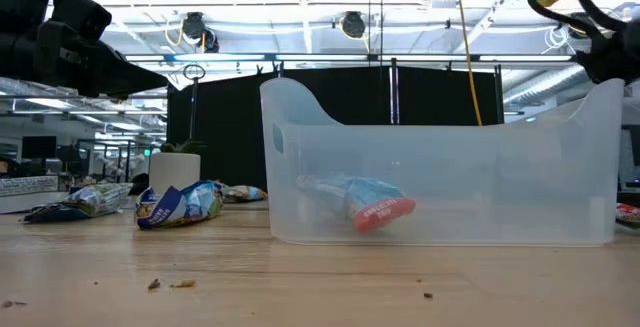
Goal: Pick and place Granola Bars by type
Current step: Put the right red granola bar into the bottom transparent bin
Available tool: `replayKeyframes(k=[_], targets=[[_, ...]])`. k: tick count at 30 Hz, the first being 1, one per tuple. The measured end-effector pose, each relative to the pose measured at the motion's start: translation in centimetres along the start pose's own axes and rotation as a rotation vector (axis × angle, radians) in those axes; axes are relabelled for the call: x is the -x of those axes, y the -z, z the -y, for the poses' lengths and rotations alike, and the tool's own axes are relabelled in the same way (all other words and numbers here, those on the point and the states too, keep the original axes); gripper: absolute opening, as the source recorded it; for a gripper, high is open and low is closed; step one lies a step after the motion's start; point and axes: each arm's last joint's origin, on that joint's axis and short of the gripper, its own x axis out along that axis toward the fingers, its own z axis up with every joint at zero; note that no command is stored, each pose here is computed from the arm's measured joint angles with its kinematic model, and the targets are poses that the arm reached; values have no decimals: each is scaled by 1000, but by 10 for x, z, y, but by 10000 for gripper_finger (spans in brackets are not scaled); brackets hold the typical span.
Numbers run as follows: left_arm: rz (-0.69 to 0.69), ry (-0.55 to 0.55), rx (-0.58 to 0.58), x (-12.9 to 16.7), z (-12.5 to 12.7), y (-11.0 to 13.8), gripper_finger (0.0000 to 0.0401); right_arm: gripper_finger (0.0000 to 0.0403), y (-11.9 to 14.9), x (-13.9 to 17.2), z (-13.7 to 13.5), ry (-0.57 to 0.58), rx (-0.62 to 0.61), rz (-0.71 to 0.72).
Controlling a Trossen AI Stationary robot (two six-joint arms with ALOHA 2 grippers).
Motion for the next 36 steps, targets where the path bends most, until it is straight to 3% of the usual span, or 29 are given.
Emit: replayKeyframes(k=[14,24,30,36], targets=[[0,0,0,0,0,0,24,84,7,-20,21,126,-65,-46],[0,0,0,0,0,0,24,178,6,-30,30,128,-67,-101],[0,0,0,0,0,0,24,213,3,-21,34,63,-53,-55],[0,0,0,0,0,0,24,215,0,-13,36,-27,-48,28]])
